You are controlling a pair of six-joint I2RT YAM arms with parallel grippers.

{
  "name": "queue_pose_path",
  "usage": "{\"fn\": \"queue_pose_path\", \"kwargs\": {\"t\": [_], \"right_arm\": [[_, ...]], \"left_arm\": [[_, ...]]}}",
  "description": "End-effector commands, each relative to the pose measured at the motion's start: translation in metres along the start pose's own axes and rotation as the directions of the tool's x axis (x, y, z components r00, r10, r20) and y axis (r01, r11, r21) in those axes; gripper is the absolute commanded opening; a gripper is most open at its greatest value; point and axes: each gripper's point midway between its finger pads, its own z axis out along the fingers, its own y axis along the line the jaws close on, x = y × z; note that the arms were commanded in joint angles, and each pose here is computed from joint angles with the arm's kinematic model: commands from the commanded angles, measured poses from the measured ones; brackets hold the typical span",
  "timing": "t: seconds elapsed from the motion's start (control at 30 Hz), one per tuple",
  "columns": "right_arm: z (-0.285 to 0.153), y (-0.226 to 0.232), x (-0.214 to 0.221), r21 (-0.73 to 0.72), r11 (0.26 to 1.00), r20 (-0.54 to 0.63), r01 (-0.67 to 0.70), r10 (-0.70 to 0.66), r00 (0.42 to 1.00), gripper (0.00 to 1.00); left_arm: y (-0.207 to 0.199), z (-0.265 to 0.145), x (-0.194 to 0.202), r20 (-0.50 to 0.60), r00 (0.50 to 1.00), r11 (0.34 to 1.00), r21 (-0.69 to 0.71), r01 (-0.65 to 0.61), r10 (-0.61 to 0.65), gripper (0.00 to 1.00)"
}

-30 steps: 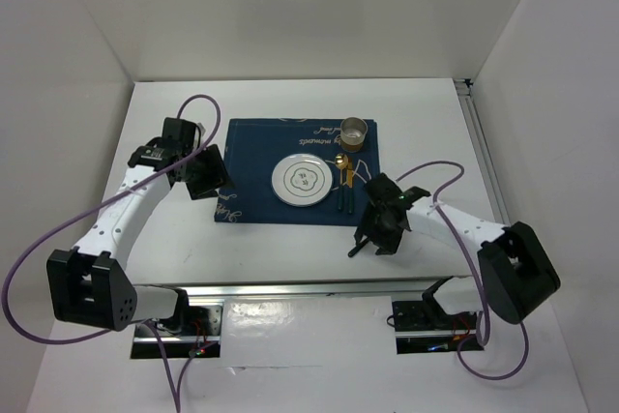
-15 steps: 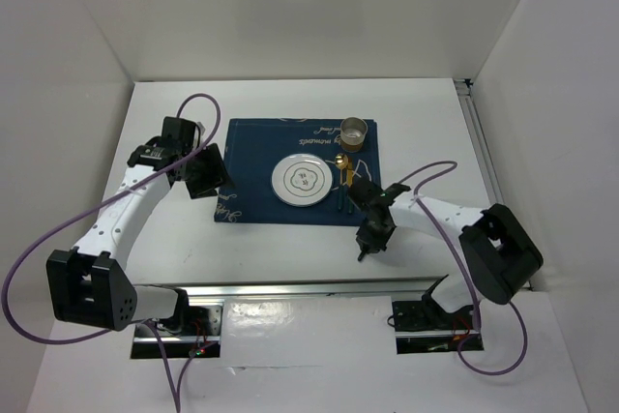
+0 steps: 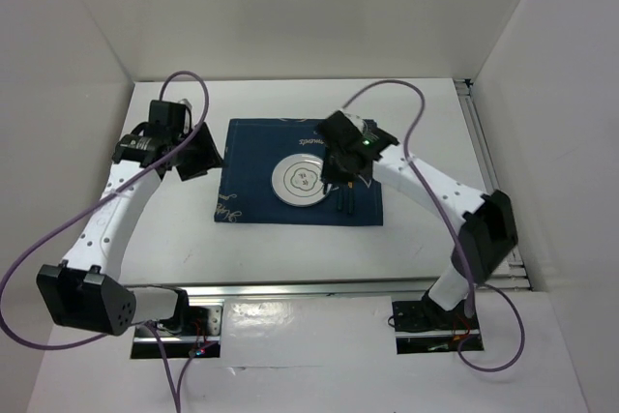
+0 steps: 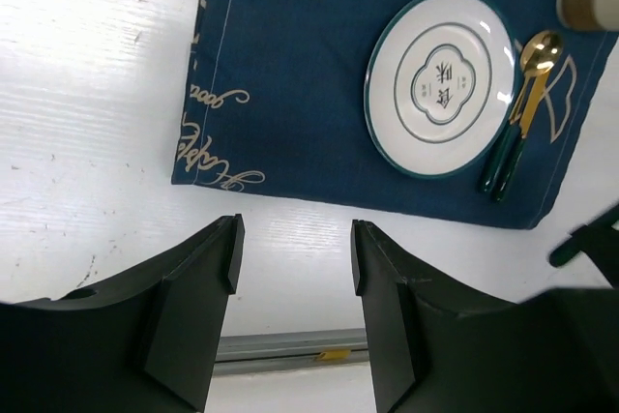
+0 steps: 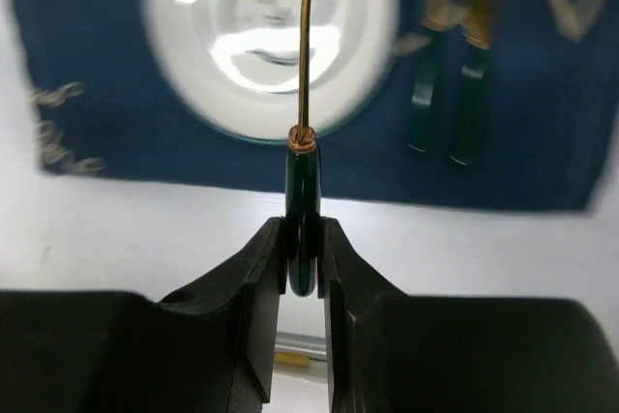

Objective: Set the dinner table for one person

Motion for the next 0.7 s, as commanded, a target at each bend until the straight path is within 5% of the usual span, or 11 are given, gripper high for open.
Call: {"fn": "queue_pose_path", "kwargs": {"t": [0.0,0.23,0.67], "right_arm": [[0.0,0.088,-0.026,-0.265,0.948,0.061,0.18,-0.169,0.984,0.0],[0.064,0.197,-0.013,-0.437,0.882,0.016,0.178,-0.191,0.982,0.0],[0.147,0.246,0.016,-0.443,0.889,-0.039,0.114,-0.146,0.989,0.0]], "left_arm": [[0.0,-0.033,-0.012,0.108,0.992,0.998,-0.009,0.062,-0.061,0.65],[0.011,-0.078,-0.029,0.31,0.941,0.989,-0.01,0.145,-0.135,0.68],[0.007,-0.084,-0.017,0.268,0.961,0.998,0.012,0.061,-0.062,0.69]]}}
